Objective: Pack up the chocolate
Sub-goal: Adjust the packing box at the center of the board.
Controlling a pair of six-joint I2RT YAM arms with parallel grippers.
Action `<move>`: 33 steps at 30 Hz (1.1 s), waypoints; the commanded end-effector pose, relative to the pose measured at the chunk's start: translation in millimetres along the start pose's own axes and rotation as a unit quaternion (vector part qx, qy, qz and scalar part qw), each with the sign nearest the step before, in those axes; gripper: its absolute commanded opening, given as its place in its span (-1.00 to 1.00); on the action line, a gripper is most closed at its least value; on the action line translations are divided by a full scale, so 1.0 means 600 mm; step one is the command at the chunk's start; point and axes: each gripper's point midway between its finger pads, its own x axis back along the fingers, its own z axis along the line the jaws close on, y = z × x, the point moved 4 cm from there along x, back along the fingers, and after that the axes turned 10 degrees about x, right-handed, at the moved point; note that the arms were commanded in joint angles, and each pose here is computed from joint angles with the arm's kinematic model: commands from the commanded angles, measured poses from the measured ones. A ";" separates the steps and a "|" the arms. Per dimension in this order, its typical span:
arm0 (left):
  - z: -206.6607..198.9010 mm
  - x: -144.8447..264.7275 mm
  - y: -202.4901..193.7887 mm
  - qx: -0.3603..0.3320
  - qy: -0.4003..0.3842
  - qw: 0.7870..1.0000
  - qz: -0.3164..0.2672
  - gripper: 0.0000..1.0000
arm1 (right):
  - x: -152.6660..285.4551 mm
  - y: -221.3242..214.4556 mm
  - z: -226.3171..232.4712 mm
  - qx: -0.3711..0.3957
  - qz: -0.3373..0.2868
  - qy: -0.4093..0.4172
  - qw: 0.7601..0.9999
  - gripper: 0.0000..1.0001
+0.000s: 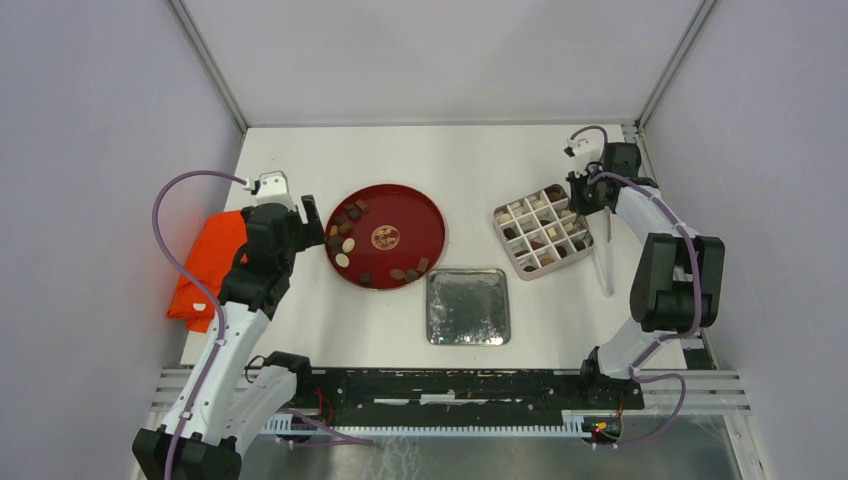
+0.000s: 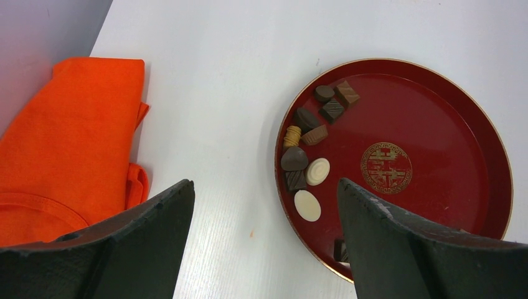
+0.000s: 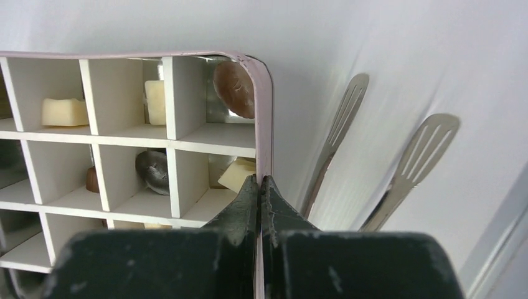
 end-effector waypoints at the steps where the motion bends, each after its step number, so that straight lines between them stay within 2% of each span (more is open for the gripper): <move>1: -0.002 -0.004 0.015 -0.009 -0.003 1.000 -0.019 0.79 | 0.068 0.105 -0.022 0.063 -0.121 -0.031 0.990 -1.00; 17: 0.001 -0.017 0.005 -0.018 0.012 1.000 -0.004 0.79 | 0.131 0.158 0.010 0.082 -0.261 -0.028 0.961 -1.00; 33: 0.002 -0.022 0.001 -0.022 0.017 1.000 0.003 0.79 | 0.194 0.170 0.031 0.089 -0.347 -0.064 0.932 -1.00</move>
